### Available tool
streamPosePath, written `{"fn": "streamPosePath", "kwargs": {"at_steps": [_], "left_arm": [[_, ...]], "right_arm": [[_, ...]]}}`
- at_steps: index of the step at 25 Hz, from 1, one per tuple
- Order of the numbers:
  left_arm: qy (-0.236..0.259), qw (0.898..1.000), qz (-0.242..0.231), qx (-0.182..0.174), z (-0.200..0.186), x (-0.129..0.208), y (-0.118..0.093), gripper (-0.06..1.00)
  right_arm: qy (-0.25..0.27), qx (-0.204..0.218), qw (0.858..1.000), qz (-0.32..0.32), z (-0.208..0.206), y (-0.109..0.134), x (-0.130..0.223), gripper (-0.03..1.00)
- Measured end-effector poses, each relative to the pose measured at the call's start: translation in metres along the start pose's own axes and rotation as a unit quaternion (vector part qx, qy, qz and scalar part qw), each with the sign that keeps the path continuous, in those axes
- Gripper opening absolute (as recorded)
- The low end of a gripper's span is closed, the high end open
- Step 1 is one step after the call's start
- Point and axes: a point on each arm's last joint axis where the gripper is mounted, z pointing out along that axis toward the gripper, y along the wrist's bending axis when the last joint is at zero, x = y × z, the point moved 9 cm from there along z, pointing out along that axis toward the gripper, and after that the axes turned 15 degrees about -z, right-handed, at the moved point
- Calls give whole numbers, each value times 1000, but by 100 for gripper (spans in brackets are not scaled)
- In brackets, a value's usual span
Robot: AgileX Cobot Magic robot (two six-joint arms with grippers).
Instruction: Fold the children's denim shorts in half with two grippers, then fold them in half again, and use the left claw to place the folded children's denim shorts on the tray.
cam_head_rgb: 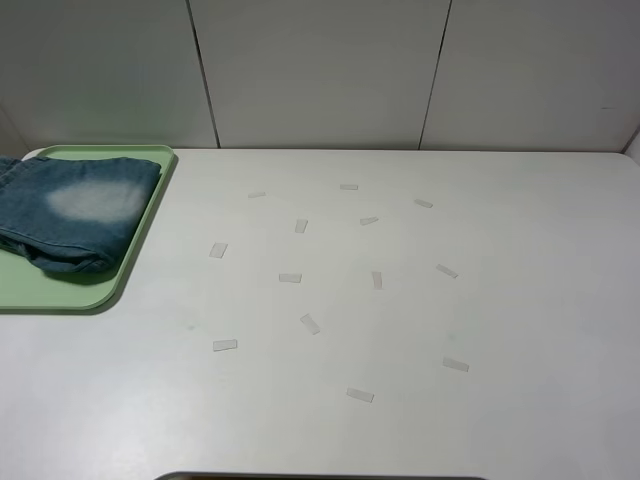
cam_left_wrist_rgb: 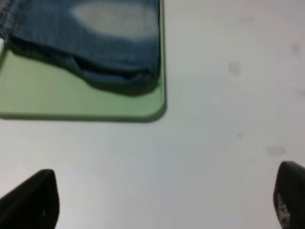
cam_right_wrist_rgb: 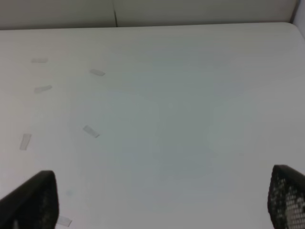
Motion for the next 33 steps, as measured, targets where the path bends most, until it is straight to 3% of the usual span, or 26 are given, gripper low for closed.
{"fn": "streamPosePath", "kwargs": {"at_steps": [14,33], "left_arm": [[14,999,26,23,9,6,-2,89],[13,999,26,24,9,6,-2,89]], "right_arm": [[0,0,1000,0,0,0,0,66],[0,0,1000,0,0,0,0,66]]}}
